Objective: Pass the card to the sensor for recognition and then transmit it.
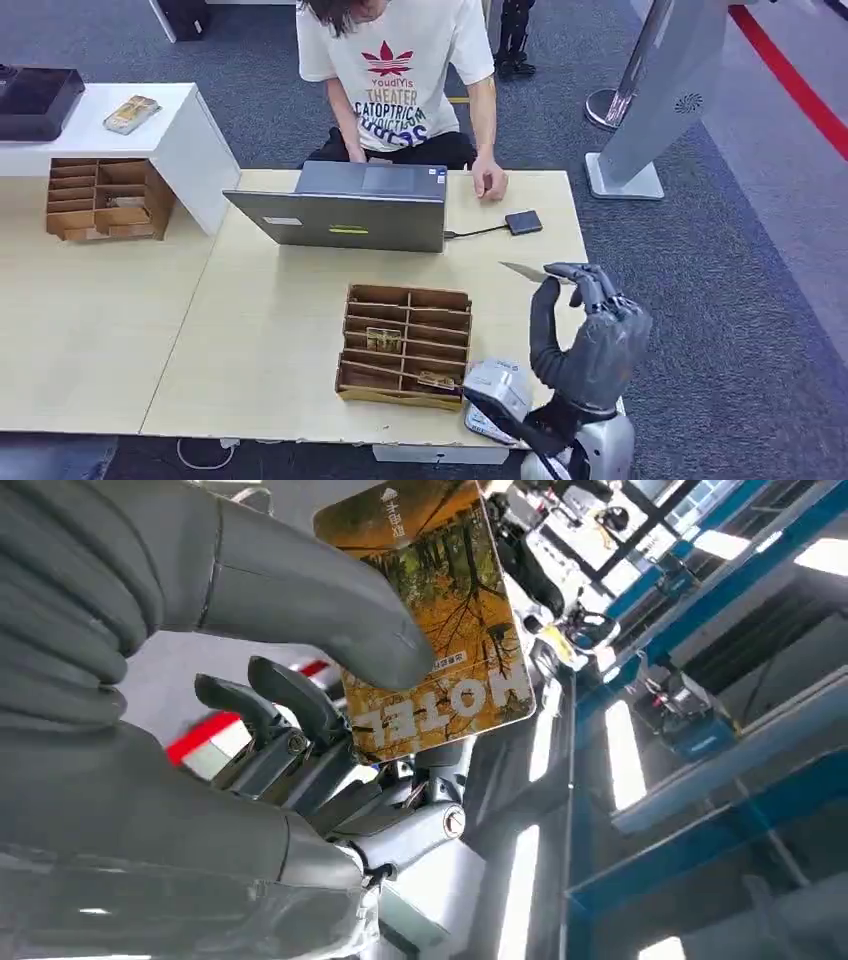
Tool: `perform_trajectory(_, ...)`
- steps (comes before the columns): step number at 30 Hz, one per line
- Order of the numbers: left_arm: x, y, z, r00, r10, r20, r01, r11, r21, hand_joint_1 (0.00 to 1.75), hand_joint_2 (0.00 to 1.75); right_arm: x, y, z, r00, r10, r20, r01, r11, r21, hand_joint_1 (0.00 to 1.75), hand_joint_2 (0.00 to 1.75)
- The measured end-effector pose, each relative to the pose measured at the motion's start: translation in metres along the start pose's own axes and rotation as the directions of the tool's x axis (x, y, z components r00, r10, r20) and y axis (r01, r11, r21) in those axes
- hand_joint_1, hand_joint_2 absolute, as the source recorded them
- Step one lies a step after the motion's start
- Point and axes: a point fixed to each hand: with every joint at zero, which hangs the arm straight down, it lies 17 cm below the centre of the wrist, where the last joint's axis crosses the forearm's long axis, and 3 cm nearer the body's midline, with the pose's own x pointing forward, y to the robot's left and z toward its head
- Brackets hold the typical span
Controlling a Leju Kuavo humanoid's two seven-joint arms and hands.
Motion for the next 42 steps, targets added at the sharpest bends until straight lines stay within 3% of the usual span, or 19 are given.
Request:
perform_trajectory(4,0.004,0.008,0.0,0.999,-0.046,0.006,0.046,0.999,0.024,0.0,0.0,-0.011,0.038,-0.036,0.996,0.085,0.02,-0.087,0.992,0.088,1.75,1.75)
perform_trajectory(12,0.007,0.012,0.0,0.997,-0.077,0.008,0.077,0.996,0.039,0.0,0.0,-0.046,0.082,-0.064,0.939,0.319,0.126,-0.338,0.923,0.183,1.75,1.75)
perform_trajectory(33,0.009,0.007,0.002,0.998,-0.067,0.006,0.066,0.997,0.029,0.0,0.0,-0.145,0.079,-0.066,0.85,0.518,0.097,-0.525,0.815,0.246,1.75,1.75)
perform_trajectory(34,0.009,0.006,0.002,0.998,-0.067,0.006,0.066,0.997,0.028,0.0,0.0,-0.147,0.079,-0.066,0.849,0.52,0.096,-0.526,0.813,0.249,1.66,1.75)
perform_trajectory(35,0.01,0.006,0.003,0.998,-0.067,0.006,0.066,0.997,0.028,0.0,0.0,-0.148,0.079,-0.065,0.848,0.521,0.095,-0.527,0.812,0.251,0.09,1.75)
perform_trajectory(36,0.01,0.006,0.003,0.998,-0.066,0.006,0.066,0.997,0.027,0.0,0.0,-0.15,0.08,-0.064,0.848,0.522,0.094,-0.528,0.811,0.254,0.0,1.75)
perform_trajectory(37,0.01,0.005,0.003,0.998,-0.065,0.005,0.065,0.998,0.026,0.0,0.0,-0.152,0.08,-0.064,0.85,0.519,0.087,-0.522,0.812,0.261,0.0,0.0)
perform_trajectory(42,0.009,0.004,0.003,0.999,-0.05,-0.003,0.05,0.999,0.02,0.0,0.0,-0.169,0.099,-0.05,0.93,0.367,-0.031,-0.324,0.855,0.404,0.0,0.0)
